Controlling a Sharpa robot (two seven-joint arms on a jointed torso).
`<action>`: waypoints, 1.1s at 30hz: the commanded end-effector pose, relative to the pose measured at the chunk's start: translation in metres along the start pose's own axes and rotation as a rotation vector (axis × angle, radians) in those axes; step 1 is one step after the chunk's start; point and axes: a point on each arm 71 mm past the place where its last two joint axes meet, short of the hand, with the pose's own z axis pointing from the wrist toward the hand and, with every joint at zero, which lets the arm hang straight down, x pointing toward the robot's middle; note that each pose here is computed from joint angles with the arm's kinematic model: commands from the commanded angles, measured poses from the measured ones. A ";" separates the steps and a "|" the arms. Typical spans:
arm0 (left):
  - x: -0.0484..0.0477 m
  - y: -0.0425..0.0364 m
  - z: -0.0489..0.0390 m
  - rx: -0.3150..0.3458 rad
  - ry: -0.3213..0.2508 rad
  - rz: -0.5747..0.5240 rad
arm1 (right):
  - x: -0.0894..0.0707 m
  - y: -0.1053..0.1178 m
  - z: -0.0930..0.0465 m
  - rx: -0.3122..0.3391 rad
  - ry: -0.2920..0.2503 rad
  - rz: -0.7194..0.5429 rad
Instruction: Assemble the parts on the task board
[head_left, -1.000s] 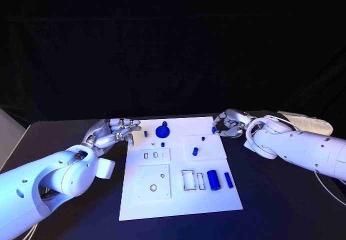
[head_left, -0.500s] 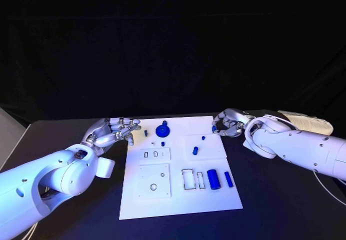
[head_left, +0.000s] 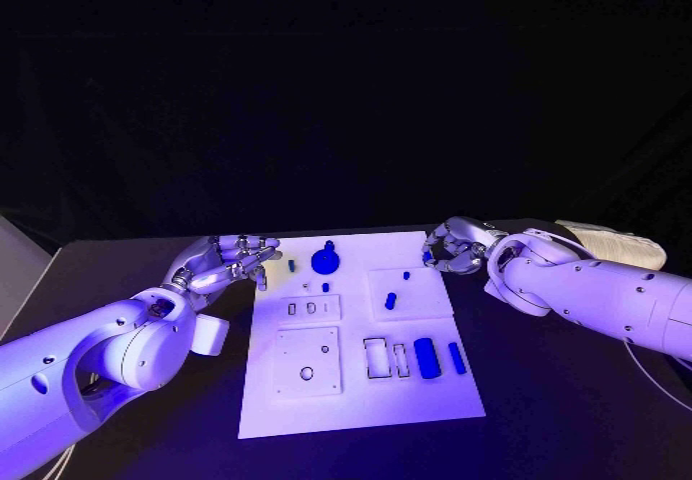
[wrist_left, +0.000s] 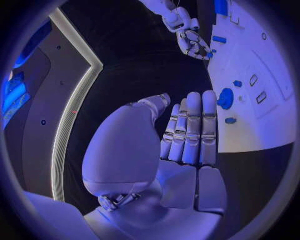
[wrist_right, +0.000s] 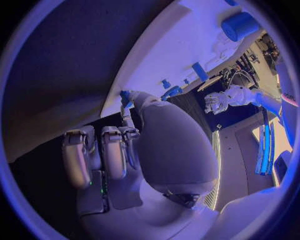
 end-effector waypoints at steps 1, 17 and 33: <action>0.0025 -0.0006 0.0002 0.005 0.018 -0.004 | 0.002 0.000 0.000 0.000 0.019 -0.005; 0.0022 -0.0001 0.0006 0.005 0.017 -0.004 | -0.006 0.012 -0.003 0.005 -0.138 -0.014; 0.0021 0.0022 0.0033 -0.001 0.014 -0.005 | -0.015 0.090 -0.010 -0.073 -0.230 0.040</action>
